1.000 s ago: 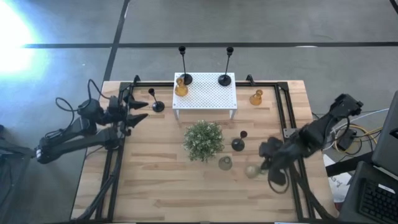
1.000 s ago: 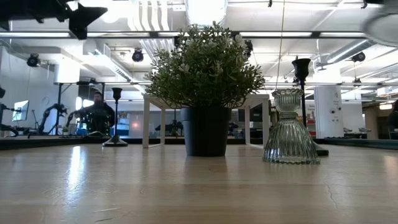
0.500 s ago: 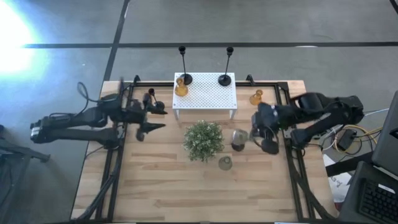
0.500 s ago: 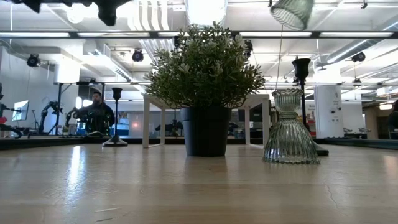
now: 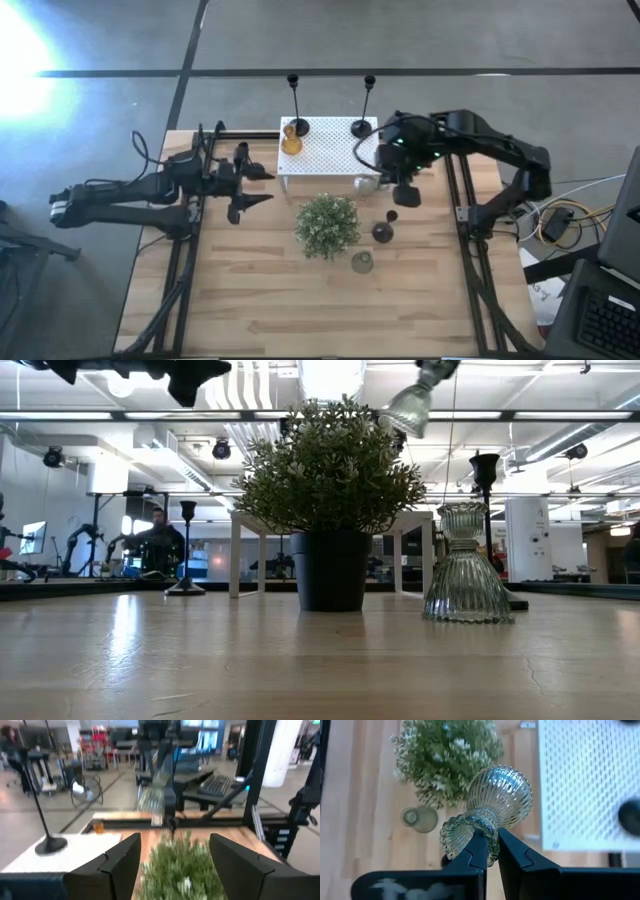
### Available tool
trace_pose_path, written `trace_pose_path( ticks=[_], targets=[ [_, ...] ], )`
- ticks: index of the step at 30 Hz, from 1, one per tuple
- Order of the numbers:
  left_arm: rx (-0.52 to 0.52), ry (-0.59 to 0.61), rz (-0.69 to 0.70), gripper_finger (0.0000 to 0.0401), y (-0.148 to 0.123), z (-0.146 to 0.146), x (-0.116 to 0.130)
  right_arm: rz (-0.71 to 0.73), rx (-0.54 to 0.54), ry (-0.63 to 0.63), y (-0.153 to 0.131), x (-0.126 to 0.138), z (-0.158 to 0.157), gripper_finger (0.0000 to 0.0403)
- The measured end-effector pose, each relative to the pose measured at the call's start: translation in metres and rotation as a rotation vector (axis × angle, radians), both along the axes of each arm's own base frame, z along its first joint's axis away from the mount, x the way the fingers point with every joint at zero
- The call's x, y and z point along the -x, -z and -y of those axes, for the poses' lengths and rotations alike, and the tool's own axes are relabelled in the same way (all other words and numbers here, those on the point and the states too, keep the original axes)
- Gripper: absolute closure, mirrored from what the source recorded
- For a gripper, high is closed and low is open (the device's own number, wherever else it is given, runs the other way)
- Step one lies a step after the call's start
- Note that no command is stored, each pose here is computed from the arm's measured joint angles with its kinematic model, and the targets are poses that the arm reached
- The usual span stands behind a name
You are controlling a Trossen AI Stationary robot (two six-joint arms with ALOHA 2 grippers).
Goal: Pick & Place candle stick holders
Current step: Put the bottom green glass candle holder on the shelf
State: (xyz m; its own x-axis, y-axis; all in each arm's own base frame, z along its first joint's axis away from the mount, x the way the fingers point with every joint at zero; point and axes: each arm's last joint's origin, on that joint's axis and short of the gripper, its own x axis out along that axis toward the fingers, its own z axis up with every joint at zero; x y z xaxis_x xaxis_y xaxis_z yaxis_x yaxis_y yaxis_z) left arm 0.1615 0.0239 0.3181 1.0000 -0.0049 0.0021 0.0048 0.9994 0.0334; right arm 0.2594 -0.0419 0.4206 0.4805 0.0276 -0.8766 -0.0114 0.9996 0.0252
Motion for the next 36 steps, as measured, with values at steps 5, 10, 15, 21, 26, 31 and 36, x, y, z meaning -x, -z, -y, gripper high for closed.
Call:
trace_pose_path(
  ticks=[5,10,15,21,26,31,36],
  targets=[
    [0.002,0.046,-0.004,0.016,0.001,-0.001,-0.015,-0.011,0.041,-0.097,-0.005,-0.028,0.004,0.0388],
    [0.003,0.056,-0.048,0.016,-0.008,-0.006,-0.04,-0.037,0.07,-0.162,-0.008,-0.051,0.009,0.0388],
    [-0.008,0.091,-0.089,0.016,-0.016,-0.011,-0.073,-0.007,0.082,-0.206,-0.015,-0.065,0.01,0.0388],
    [-0.011,0.093,-0.16,0.016,-0.015,-0.017,-0.11,0.013,0.069,-0.243,-0.017,-0.067,0.009,0.0388],
    [-0.026,0.104,-0.171,0.016,-0.018,-0.021,-0.134,0.016,0.07,-0.234,-0.018,-0.067,0.01,0.0388],
    [-0.026,0.139,-0.164,0.016,-0.023,-0.023,-0.151,0.018,0.07,-0.234,-0.019,-0.066,0.01,0.0388],
    [-0.028,0.139,-0.161,0.016,-0.026,-0.026,-0.168,0.013,0.069,-0.235,-0.018,-0.066,0.01,0.0388]
  ],
)
